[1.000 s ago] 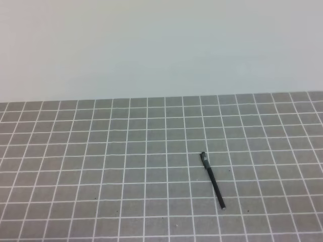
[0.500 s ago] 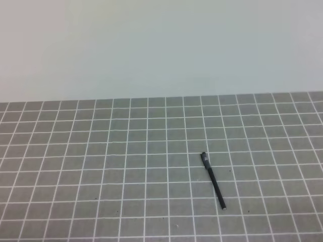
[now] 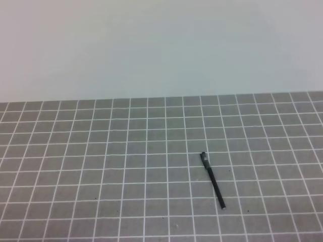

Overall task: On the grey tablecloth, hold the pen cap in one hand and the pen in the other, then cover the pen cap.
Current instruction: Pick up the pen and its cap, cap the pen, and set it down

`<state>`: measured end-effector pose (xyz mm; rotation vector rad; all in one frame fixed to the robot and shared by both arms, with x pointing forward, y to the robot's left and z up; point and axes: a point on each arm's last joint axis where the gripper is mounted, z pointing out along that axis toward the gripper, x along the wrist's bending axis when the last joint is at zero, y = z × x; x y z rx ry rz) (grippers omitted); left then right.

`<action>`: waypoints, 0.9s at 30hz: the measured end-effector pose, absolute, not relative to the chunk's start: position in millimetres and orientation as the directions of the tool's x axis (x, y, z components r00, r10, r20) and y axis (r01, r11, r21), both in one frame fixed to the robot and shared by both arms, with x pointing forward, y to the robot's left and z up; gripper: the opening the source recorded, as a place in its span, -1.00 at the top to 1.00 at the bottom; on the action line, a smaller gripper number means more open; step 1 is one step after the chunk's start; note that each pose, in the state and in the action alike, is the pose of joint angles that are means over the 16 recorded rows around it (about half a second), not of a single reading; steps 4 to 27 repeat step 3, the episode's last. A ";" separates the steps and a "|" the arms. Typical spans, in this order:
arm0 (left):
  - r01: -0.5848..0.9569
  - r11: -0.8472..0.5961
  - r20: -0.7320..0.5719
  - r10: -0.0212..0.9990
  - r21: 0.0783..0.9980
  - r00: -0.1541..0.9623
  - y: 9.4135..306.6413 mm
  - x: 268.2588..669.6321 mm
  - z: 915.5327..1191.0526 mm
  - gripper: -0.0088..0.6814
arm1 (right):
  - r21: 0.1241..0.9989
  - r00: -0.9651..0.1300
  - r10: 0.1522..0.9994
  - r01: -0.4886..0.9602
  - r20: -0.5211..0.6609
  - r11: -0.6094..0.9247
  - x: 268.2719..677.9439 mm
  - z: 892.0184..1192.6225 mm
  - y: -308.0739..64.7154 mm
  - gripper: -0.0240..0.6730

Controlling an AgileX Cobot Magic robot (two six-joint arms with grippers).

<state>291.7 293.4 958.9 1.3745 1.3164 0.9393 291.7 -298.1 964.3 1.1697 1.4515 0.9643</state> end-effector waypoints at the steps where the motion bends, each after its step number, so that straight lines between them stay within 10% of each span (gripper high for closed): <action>1: 0.235 0.062 -0.091 0.989 0.970 0.115 293.4 291.7 958.9 0.97 | 0.960 -0.036 0.977 0.183 -0.210 0.213 291.7 964.2 -298.1 0.93; 27: 0.235 0.062 -0.091 0.989 0.970 0.115 293.4 291.7 958.9 0.97 | 0.961 -0.034 0.978 0.184 -0.206 0.208 291.7 964.2 -298.2 0.93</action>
